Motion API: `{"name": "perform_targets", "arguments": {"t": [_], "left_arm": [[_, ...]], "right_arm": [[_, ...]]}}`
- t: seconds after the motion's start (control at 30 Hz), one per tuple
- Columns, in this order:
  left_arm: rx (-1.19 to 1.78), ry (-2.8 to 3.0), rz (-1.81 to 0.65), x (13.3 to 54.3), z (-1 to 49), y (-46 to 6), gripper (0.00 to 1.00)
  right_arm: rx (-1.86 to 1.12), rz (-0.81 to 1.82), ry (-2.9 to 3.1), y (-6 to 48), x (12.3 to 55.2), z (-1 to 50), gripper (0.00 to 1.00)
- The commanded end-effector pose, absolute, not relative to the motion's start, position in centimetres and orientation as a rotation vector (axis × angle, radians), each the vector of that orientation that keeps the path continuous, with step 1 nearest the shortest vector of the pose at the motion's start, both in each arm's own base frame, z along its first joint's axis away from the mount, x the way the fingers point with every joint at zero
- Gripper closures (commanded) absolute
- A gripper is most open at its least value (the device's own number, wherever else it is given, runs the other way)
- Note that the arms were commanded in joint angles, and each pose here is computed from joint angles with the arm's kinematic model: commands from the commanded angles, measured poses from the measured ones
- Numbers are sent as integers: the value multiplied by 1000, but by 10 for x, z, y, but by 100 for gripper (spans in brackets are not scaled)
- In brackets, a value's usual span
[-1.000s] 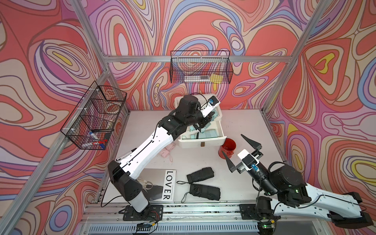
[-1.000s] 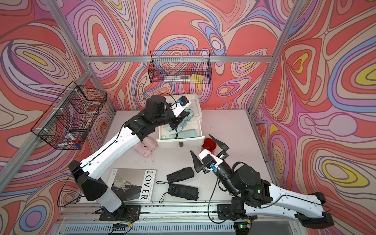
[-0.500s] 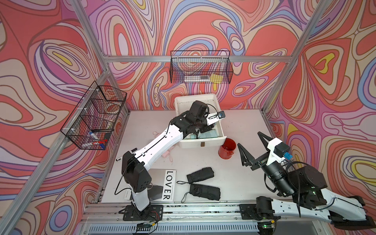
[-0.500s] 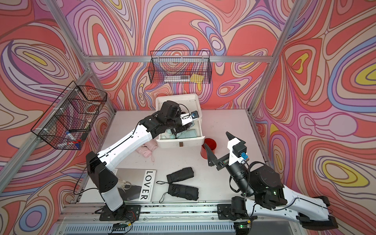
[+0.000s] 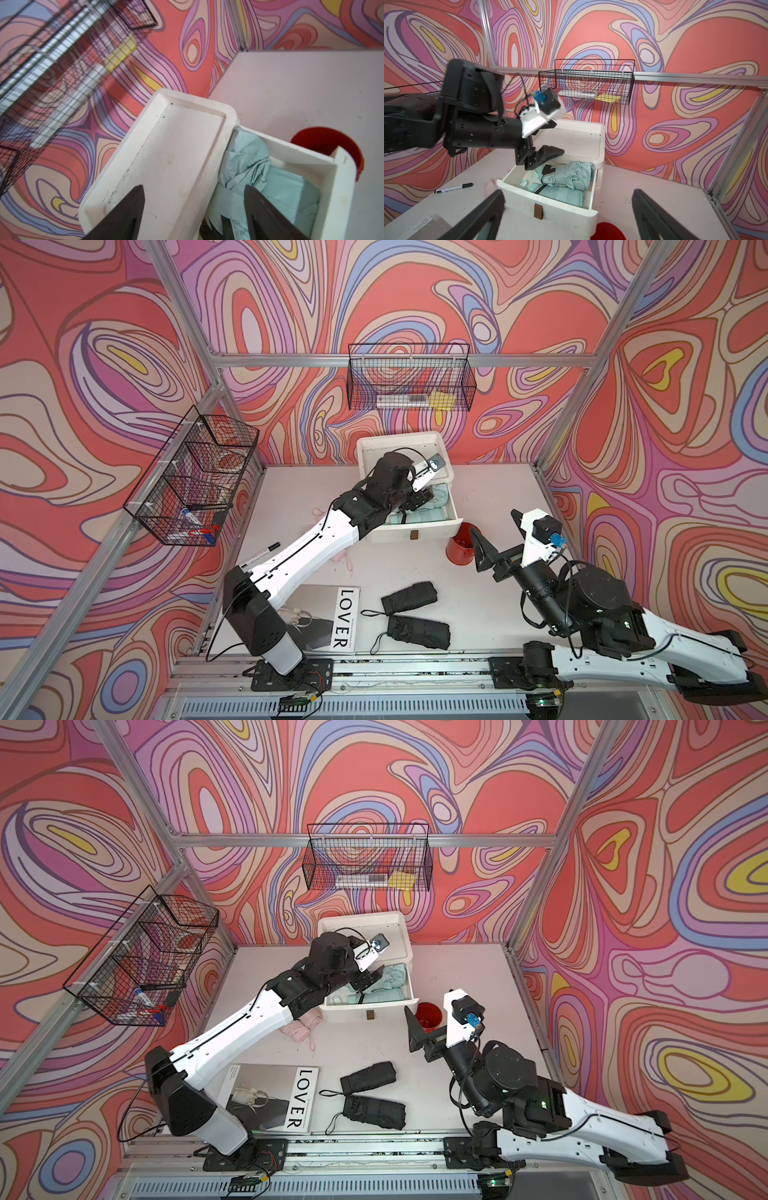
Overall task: Place the umbrella in the drawer by color
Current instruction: Place the umbrella in the drawer, then adjust the umbrella in the drawer.
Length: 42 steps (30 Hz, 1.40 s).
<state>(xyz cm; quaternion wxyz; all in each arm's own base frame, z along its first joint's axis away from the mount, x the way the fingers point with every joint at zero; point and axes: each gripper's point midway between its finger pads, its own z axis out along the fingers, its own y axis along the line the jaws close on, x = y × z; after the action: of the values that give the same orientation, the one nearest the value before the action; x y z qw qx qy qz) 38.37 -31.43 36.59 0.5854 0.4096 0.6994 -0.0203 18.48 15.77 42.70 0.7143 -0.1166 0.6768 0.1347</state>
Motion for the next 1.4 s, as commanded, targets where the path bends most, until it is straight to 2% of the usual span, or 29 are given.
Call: {"name": "perform_targets", "arguments": {"t": [0.0, 0.1, 0.27, 0.33, 0.43, 0.53, 0.7, 0.97, 1.13, 1.23, 1.37], "left_arm": [[621, 1632, -205, 376, 410, -290, 21], [451, 1685, -267, 376, 416, -267, 21], [129, 1829, -299, 400, 415, -204, 20], [24, 1861, -314, 415, 413, -181, 14], [-51, 1941, -360, 438, 404, -162, 11], [-84, 1992, -304, 461, 394, -151, 7], [-42, 2052, -314, 491, 372, -157, 4], [-28, 2105, -377, 512, 346, -170, 4], [-28, 2122, -427, 517, 336, -179, 2], [-18, 2125, -448, 518, 333, -183, 1], [-23, 2125, -435, 522, 330, -182, 1]], "right_arm": [[-171, 283, 1552, 152, 190, 414, 2], [-176, 268, 1611, 165, 193, 410, 2], [-298, 335, 1683, 208, 202, 408, 2], [-300, 400, 1769, 217, 222, 397, 2], [-288, 515, 1893, 227, 261, 375, 5], [-283, 547, 1970, 234, 302, 356, 6], [-250, 699, 2050, 250, 356, 324, 7], [-154, 713, 2127, 252, 409, 271, 6], [-191, 819, 2144, 271, 416, 249, 5], [-254, 860, 2111, 279, 412, 256, 3], [-293, 791, 2094, 270, 407, 273, 2]]}}
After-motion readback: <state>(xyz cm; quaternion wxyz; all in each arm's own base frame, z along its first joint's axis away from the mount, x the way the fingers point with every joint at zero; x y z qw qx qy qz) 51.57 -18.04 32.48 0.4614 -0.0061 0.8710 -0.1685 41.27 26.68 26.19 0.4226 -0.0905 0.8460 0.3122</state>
